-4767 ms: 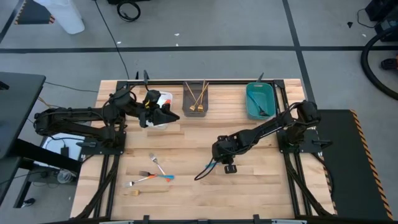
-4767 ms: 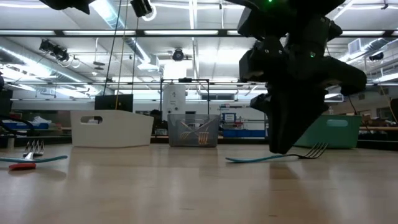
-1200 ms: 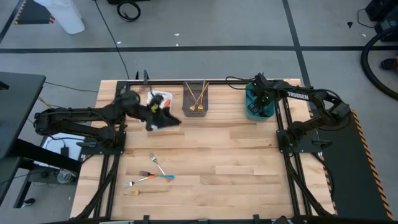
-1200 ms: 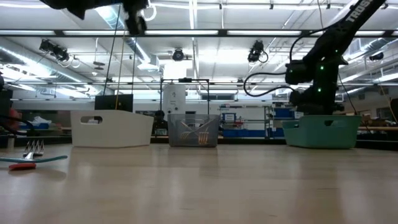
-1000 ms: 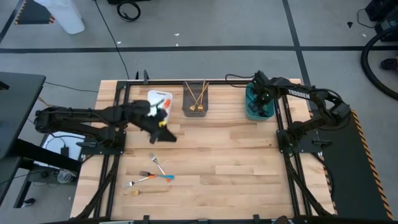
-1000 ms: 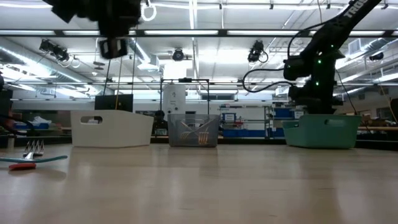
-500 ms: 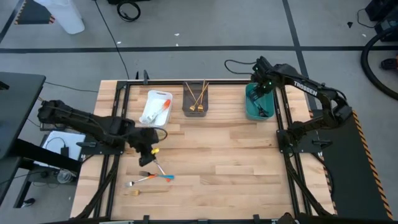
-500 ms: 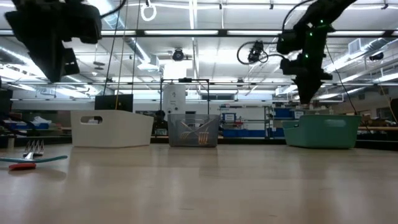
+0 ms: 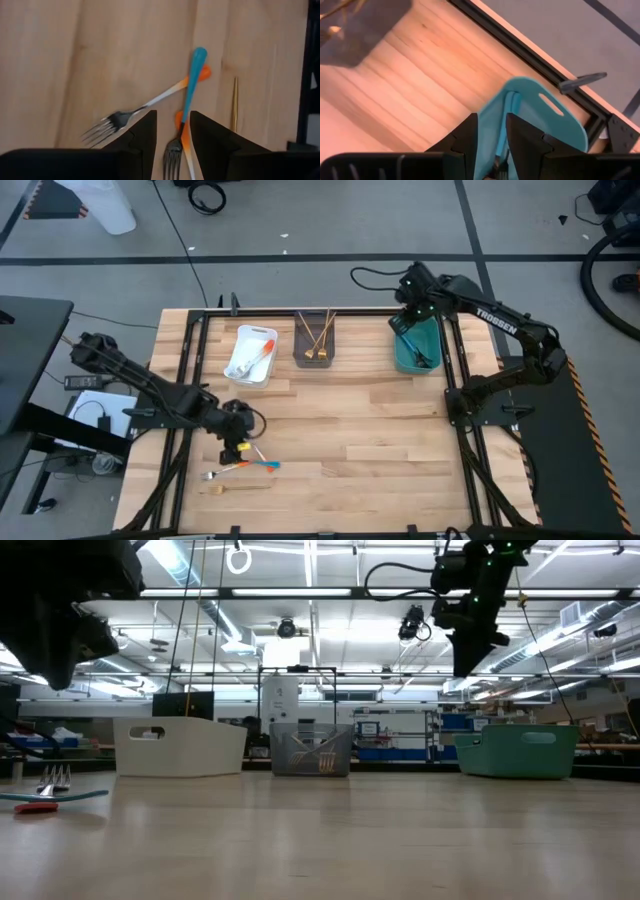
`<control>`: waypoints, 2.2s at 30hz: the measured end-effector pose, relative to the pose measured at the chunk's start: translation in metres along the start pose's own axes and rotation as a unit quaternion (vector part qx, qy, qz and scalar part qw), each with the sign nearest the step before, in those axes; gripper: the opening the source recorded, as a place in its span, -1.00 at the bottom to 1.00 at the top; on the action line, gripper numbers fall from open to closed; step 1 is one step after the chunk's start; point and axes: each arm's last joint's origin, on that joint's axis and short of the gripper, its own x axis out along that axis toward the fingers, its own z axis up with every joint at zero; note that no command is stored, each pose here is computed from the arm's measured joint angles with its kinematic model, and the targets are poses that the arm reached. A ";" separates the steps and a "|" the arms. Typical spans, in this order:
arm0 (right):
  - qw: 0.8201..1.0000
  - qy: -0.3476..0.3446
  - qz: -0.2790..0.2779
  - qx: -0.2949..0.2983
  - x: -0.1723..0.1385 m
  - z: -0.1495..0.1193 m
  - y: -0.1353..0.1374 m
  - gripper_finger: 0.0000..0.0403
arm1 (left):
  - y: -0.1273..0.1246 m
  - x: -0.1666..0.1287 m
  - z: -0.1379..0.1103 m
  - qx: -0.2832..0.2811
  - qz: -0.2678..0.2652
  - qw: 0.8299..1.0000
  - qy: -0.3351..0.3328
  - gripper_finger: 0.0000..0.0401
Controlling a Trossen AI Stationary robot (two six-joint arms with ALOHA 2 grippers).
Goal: Sort silverware by color (type)
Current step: Put the blue fork into the green bin
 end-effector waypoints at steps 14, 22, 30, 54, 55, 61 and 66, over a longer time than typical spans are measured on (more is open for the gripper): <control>0.999 -0.002 0.018 -0.030 -0.002 -0.003 0.020 -0.45 | -0.026 0.046 -0.006 0.047 -0.001 0.998 0.035 -0.38; 0.998 -0.005 0.021 -0.062 -0.002 -0.003 0.023 -0.45 | -0.039 0.071 -0.008 0.046 -0.024 0.998 0.034 -0.38; 0.996 -0.005 0.021 -0.086 -0.002 -0.003 0.023 -0.45 | -0.041 0.089 -0.017 0.046 -0.003 0.997 0.064 -0.38; 0.995 -0.011 0.023 -0.095 -0.002 -0.002 0.023 -0.45 | -0.045 0.086 -0.010 0.087 0.058 0.993 0.050 -0.47; 0.995 -0.011 0.023 -0.095 -0.002 -0.002 0.023 -0.45 | -0.045 0.086 -0.012 0.088 0.056 0.993 0.053 -0.45; 0.995 -0.011 0.023 -0.095 -0.002 -0.002 0.023 -0.45 | -0.052 0.086 -0.019 0.099 0.036 0.993 0.061 -0.40; 0.995 -0.011 0.023 -0.094 -0.002 -0.002 0.023 -0.45 | -0.053 0.091 -0.025 0.108 0.043 0.991 0.071 -0.40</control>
